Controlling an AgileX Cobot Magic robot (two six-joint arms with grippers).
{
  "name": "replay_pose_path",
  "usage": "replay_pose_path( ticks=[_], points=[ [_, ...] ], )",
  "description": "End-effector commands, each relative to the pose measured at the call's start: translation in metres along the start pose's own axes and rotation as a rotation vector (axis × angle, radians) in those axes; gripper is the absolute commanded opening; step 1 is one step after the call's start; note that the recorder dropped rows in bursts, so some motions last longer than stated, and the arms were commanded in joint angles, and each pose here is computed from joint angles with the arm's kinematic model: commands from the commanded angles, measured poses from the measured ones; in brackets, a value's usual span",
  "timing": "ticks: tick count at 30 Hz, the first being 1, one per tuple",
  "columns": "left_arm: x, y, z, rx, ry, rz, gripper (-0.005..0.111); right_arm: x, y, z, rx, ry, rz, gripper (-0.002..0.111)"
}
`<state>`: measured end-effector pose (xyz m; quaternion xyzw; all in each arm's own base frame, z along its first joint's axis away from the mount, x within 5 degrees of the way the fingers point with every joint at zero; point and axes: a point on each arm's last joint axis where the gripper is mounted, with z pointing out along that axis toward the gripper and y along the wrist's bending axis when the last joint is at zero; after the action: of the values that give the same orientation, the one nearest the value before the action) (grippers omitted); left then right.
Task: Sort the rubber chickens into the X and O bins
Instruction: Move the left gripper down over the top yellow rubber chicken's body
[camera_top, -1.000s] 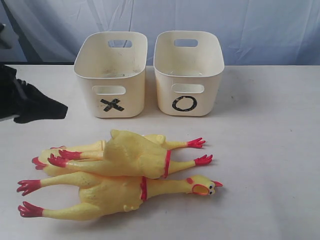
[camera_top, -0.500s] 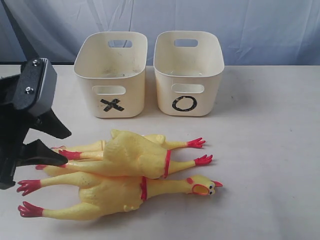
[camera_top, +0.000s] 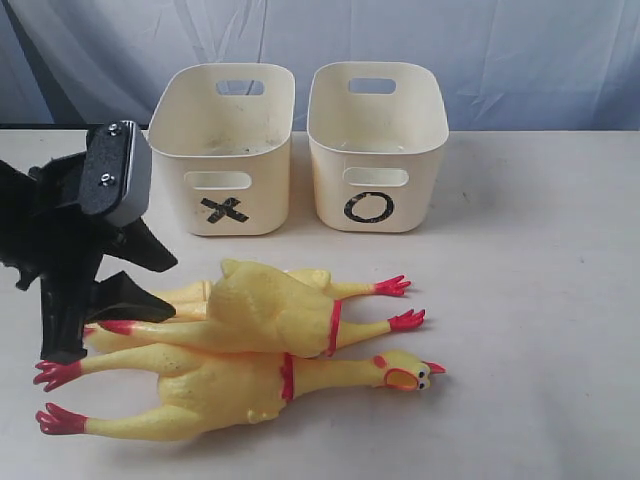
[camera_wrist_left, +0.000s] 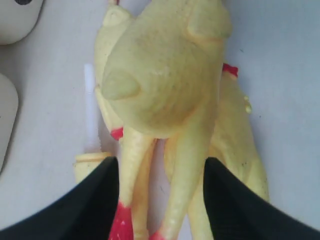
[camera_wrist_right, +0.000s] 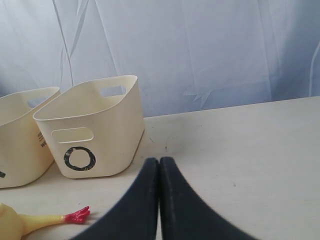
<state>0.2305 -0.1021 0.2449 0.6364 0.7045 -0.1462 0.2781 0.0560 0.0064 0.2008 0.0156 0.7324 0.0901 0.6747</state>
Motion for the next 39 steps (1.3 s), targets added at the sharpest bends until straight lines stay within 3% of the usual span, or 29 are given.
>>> replay_pose_path(
  ticks=[1, 4, 8, 20, 28, 39],
  points=[
    [0.001, 0.003, 0.008, 0.013, 0.004, -0.042, 0.05, 0.001, 0.0, 0.0, -0.005, -0.01, -0.004, 0.0],
    [0.005, 0.005, 0.012, 0.023, 0.022, -0.137, 0.056, 0.001, 0.0, 0.0, -0.005, -0.01, -0.004, 0.0],
    [0.005, 0.006, 0.013, 0.016, 0.027, -0.158, 0.066, 0.001, 0.0, 0.0, -0.005, -0.01, -0.004, 0.0],
    [0.004, 0.005, 0.021, 0.078, -0.018, -0.23, 0.063, 0.001, 0.0, 0.0, -0.005, -0.01, -0.004, 0.0],
    [-0.002, -0.003, 0.031, 0.124, 0.022, -0.155, 0.063, 0.001, 0.0, 0.0, -0.005, -0.01, -0.004, 0.0],
    [0.004, -0.002, 0.041, 0.15, 0.058, -0.196, 0.063, 0.001, 0.0, 0.0, -0.005, -0.01, -0.004, 0.0]
  ],
)
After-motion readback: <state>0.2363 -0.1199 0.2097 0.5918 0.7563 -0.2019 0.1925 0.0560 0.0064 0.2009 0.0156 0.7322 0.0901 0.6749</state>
